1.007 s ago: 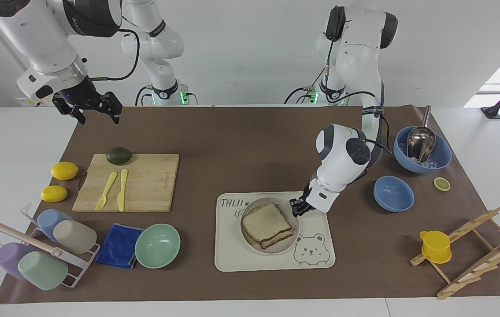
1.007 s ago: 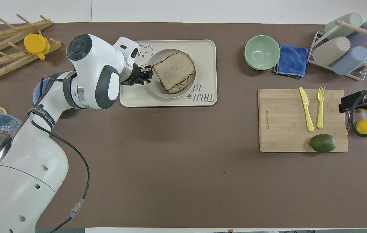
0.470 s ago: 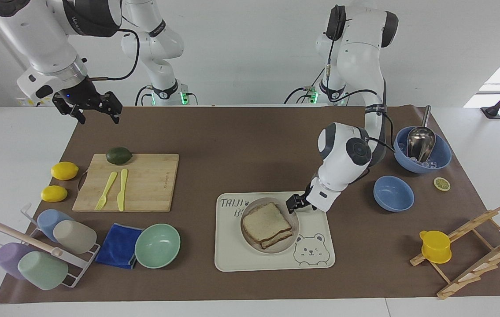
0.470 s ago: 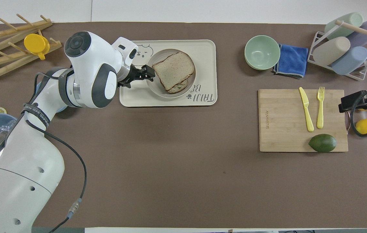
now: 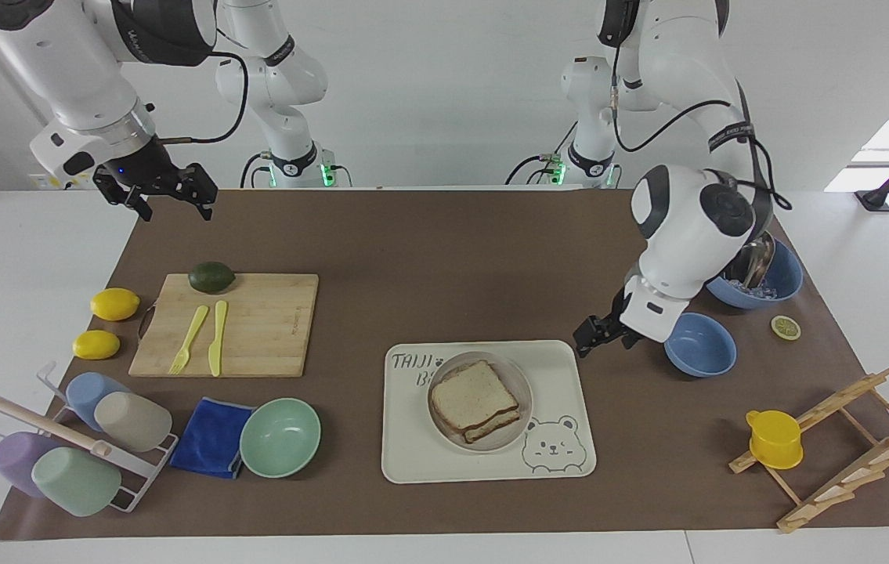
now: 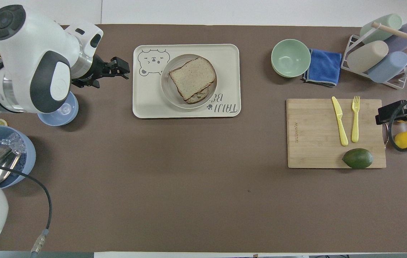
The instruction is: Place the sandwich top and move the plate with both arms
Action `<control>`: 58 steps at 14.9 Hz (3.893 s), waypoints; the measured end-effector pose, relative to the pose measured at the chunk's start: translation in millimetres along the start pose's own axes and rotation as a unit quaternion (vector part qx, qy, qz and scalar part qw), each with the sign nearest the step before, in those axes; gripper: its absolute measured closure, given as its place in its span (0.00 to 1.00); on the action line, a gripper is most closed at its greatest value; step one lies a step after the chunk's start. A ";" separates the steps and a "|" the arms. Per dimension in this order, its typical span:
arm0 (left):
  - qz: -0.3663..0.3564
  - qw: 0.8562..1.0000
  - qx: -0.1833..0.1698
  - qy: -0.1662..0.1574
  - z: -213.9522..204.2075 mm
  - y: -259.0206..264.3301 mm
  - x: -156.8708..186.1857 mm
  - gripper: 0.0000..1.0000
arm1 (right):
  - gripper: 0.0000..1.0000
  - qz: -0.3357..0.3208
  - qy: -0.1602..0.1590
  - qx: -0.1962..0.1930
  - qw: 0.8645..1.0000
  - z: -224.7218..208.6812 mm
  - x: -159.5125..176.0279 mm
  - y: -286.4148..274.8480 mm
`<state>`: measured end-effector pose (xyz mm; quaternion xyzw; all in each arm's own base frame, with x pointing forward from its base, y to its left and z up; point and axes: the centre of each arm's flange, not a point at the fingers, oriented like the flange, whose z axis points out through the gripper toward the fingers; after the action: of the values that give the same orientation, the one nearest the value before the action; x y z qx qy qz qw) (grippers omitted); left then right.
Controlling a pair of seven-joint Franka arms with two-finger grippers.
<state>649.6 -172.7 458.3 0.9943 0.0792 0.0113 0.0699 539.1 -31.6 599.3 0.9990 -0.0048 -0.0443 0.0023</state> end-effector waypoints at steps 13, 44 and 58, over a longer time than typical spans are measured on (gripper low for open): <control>0.111 0.990 0.072 -0.038 -153.5 -126.1 -52.0 0.00 | 0.00 0.000 0.000 0.000 1.000 0.0 0.0 0.0; 0.123 0.989 0.065 -0.051 -181.0 -98.0 -98.8 0.00 | 0.00 0.000 0.000 0.000 1.000 0.0 0.0 0.0; 0.121 0.989 0.060 -0.053 -183.4 -90.6 -104.3 0.00 | 0.00 0.000 0.000 0.000 1.000 0.0 0.0 0.0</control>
<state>526.3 -75.5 625.9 0.9982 -0.0450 -0.0377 0.0125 539.1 -31.6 599.3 0.9990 -0.0048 -0.0443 0.0023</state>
